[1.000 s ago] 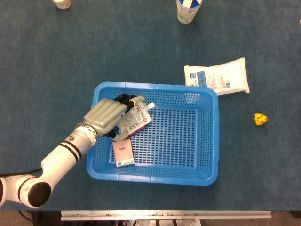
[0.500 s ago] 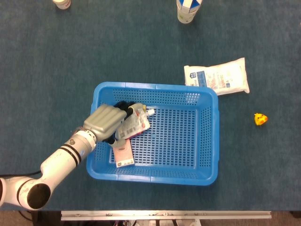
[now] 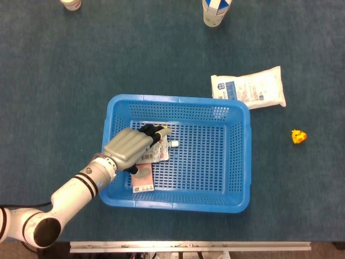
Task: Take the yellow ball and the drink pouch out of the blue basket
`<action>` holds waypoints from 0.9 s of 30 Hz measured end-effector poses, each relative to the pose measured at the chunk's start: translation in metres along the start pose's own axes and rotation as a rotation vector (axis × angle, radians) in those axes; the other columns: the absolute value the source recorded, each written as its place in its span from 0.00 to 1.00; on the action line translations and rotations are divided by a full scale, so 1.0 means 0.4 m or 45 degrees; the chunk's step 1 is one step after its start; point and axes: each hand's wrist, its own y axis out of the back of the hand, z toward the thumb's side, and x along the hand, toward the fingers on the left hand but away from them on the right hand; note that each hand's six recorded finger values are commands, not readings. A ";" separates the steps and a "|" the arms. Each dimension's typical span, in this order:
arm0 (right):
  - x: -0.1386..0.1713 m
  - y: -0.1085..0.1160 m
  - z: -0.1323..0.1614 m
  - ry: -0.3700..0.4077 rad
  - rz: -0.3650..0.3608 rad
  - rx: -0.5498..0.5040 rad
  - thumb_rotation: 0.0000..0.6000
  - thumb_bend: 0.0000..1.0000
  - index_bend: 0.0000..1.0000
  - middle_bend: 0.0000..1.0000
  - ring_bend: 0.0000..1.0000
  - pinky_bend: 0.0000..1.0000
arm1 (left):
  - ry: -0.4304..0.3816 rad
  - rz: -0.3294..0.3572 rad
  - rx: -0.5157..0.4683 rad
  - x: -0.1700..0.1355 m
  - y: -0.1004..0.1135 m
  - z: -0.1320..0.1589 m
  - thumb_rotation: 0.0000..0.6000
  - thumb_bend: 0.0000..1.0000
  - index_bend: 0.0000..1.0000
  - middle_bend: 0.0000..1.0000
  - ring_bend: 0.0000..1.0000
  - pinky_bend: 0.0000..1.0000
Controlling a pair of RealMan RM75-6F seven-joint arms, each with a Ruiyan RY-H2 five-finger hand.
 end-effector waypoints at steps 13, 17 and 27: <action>0.011 0.001 -0.020 -0.013 0.002 -0.013 1.00 0.22 0.06 0.26 0.16 0.37 | 0.013 0.070 0.034 0.025 0.015 0.011 1.00 0.27 0.00 0.03 0.02 0.24; 0.009 -0.001 -0.019 -0.006 0.004 -0.013 1.00 0.22 0.06 0.26 0.16 0.37 | 0.012 0.045 0.029 0.018 0.010 0.016 1.00 0.27 0.00 0.00 0.00 0.16; 0.007 -0.001 -0.018 0.004 -0.001 -0.020 1.00 0.22 0.06 0.26 0.16 0.37 | -0.007 0.100 0.036 0.003 0.045 0.034 1.00 0.27 0.00 0.00 0.00 0.15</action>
